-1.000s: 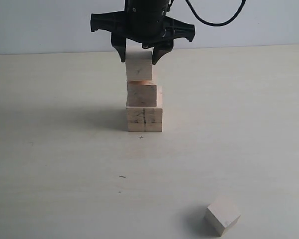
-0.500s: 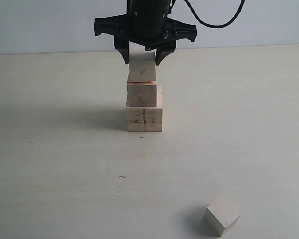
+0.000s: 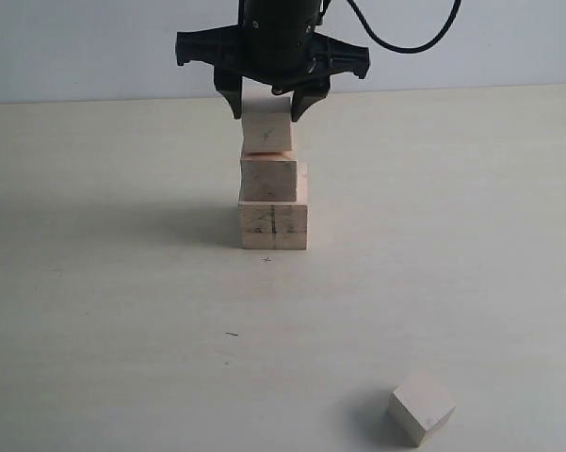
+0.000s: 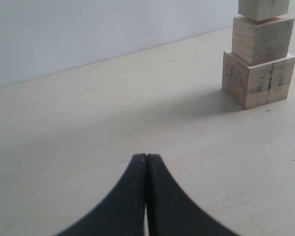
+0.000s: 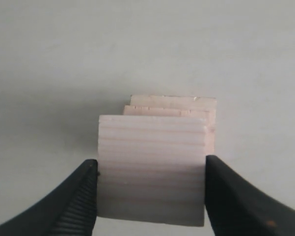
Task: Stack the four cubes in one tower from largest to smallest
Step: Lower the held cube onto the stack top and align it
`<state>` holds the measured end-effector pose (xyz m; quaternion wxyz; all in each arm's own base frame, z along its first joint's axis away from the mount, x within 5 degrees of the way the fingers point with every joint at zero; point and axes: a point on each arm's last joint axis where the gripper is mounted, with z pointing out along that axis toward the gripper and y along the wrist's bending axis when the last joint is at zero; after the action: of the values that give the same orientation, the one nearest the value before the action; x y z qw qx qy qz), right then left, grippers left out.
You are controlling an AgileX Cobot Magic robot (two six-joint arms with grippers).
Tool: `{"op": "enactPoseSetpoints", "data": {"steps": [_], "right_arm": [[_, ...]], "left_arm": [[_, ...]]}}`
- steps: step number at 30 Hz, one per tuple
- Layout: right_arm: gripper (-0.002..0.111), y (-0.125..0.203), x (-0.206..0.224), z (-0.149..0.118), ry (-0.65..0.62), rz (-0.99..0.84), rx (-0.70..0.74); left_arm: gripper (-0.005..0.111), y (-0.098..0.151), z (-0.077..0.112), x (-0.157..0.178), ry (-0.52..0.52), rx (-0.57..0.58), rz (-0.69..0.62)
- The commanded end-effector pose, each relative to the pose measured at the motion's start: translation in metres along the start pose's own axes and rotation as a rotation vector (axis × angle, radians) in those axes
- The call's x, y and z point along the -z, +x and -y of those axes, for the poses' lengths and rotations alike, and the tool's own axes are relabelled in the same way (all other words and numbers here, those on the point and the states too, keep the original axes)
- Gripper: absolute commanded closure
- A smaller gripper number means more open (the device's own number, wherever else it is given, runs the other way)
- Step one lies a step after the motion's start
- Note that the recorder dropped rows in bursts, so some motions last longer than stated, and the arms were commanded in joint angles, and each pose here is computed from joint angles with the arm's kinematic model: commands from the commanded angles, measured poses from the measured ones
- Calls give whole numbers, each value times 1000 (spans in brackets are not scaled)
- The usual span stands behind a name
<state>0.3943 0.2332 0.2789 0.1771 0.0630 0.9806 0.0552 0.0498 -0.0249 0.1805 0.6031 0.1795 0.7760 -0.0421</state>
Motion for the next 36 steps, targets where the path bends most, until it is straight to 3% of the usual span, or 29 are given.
{"op": "enactPoseSetpoints", "data": {"steps": [1, 36], "right_arm": [[80, -1, 2, -3, -22, 5, -8], [80, -2, 2, 1, 17, 14, 9]], "left_arm": [[107, -1, 0, 1, 2, -2, 9], [107, -1, 0, 1, 2, -2, 9]]}}
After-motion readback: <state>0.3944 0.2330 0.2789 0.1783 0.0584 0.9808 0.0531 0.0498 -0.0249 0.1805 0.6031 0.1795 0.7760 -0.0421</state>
